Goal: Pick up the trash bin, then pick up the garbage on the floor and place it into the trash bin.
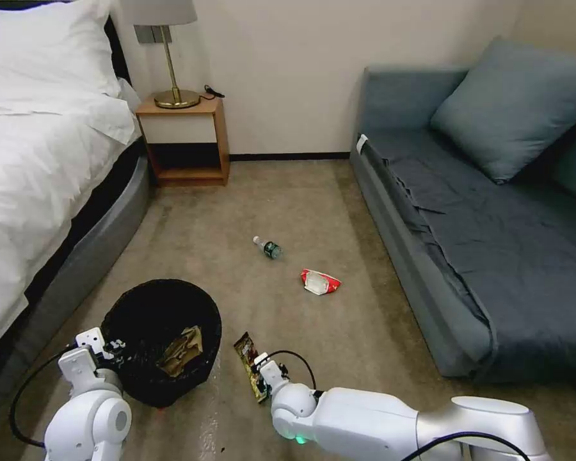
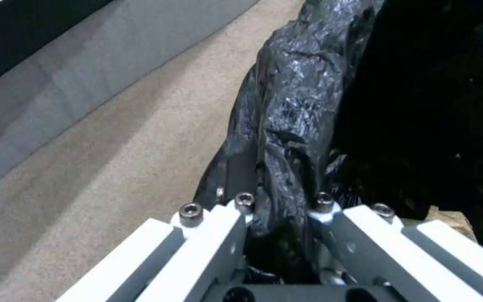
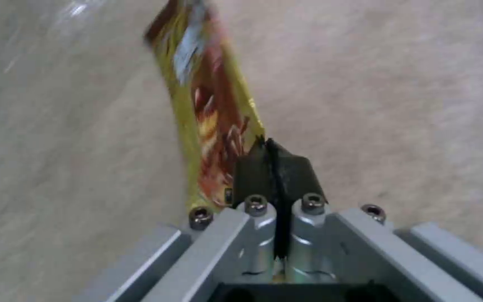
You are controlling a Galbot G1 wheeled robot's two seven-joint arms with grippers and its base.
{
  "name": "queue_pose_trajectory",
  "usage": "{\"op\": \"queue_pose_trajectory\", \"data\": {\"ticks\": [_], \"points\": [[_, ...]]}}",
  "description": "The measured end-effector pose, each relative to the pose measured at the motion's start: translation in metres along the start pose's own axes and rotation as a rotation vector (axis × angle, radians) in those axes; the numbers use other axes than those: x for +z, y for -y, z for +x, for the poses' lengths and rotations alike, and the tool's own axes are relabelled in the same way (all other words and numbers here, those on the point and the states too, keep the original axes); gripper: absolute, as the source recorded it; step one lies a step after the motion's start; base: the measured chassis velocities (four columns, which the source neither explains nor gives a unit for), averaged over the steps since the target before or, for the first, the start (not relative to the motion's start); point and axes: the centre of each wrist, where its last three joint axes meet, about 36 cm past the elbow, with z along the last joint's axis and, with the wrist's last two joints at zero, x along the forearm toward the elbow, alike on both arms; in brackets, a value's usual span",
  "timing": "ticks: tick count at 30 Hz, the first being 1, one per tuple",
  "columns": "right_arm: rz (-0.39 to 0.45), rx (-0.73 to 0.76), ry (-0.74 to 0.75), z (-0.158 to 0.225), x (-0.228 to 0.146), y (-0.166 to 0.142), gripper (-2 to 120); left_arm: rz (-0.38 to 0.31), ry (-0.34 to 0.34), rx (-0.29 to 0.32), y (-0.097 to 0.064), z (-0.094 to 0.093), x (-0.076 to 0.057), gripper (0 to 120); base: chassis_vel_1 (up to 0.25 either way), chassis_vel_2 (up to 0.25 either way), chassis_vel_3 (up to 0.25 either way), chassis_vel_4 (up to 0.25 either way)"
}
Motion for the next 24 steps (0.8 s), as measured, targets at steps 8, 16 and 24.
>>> {"op": "queue_pose_trajectory", "data": {"ticks": [8,16,24], "points": [[-0.067,0.061,0.066,0.011,-0.022,0.044,0,0.0,0.008,0.003,0.0,0.0,-0.003,2,0.0,0.0,0.0,0.0],[-0.094,0.097,0.079,0.023,-0.023,0.073,0,0.0,0.009,0.011,0.003,0.0,-0.003,2,0.0,0.0,0.0,0.0],[-0.059,0.108,0.1,0.027,-0.013,0.08,0,-0.006,0.01,0.005,0.0,-0.001,-0.004,2,0.0,0.0,0.0,0.0]]}}
